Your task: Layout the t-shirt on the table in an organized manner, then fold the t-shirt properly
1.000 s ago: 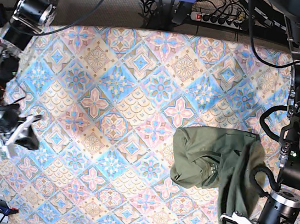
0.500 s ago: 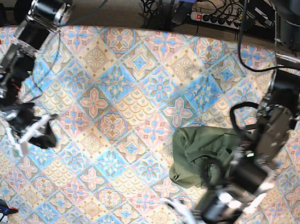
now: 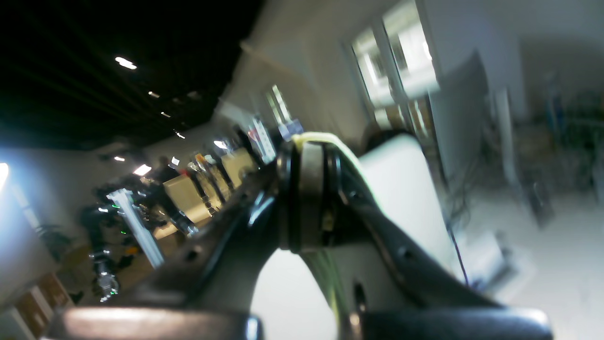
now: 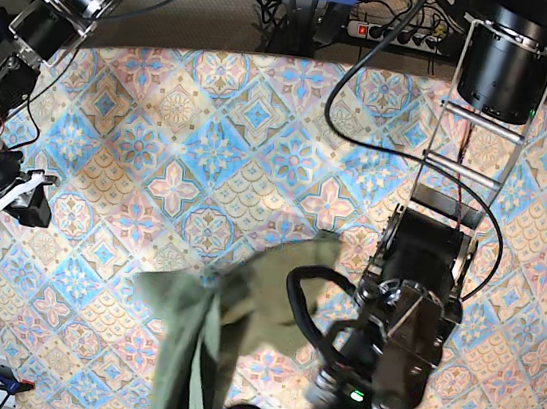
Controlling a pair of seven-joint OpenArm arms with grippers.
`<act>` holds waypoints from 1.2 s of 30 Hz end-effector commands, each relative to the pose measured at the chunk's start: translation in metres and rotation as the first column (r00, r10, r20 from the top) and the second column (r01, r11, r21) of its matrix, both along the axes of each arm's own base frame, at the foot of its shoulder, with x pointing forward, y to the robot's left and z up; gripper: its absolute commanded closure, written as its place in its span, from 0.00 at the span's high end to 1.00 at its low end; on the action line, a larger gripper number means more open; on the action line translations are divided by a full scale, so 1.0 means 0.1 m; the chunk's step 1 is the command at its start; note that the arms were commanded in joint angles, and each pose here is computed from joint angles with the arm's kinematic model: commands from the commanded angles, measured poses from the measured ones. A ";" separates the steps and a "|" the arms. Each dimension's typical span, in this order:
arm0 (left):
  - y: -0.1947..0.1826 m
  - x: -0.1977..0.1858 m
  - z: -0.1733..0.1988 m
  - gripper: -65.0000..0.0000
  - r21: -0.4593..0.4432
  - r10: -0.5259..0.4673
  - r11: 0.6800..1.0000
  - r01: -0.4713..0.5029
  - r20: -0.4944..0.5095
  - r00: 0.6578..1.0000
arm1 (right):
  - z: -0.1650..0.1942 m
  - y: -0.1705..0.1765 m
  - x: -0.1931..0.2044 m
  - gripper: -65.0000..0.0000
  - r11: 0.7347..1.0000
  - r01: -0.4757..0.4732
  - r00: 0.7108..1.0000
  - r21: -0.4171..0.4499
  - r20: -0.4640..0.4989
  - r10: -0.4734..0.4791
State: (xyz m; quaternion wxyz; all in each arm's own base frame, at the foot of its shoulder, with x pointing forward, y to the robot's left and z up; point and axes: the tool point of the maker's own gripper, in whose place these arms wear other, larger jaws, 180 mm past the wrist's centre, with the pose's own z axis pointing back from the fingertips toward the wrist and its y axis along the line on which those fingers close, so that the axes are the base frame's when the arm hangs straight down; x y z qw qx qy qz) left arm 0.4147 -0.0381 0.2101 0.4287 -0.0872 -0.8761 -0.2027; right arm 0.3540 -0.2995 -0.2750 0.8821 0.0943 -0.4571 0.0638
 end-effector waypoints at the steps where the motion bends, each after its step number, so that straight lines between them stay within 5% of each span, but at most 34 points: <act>1: 0.19 -0.05 0.20 0.00 -0.048 0.030 0.998 -0.027 0.047 0.998 | 0.23 -0.02 0.09 0.22 1.000 -0.008 0.997 -0.004 0.080 0.008; 5: 0.75 0.06 0.03 0.00 -0.046 0.150 0.988 -0.150 0.001 0.989 | 0.24 -0.02 0.09 0.22 1.000 -0.008 0.997 -0.005 0.080 0.009; 9: 1.28 0.10 -0.47 0.00 0.061 0.276 0.960 -0.273 -0.033 0.961 | 0.22 0.01 0.10 0.22 1.000 -0.015 0.997 -0.004 0.076 0.016; 18: 1.75 0.10 -2.13 0.00 0.310 0.382 0.905 -0.290 -0.295 0.876 | 0.08 0.30 0.14 0.23 0.994 -0.107 0.994 -0.017 0.027 0.108; 22: 1.78 0.04 -2.64 0.00 0.347 0.383 0.903 -0.255 -0.375 0.844 | -0.11 0.41 0.04 0.23 0.990 -0.143 0.989 -0.019 -0.027 0.142; 29: 1.89 -0.01 -2.93 0.00 0.375 0.429 0.883 -0.283 -0.398 0.811 | -0.58 0.80 -0.25 0.41 0.963 -0.270 0.949 -0.006 -0.169 0.265; 36: 1.90 -0.06 -3.05 0.00 0.382 0.431 0.882 -0.275 -0.422 0.798 | -0.63 0.91 -0.26 0.43 0.953 -0.303 0.937 -0.001 -0.184 0.298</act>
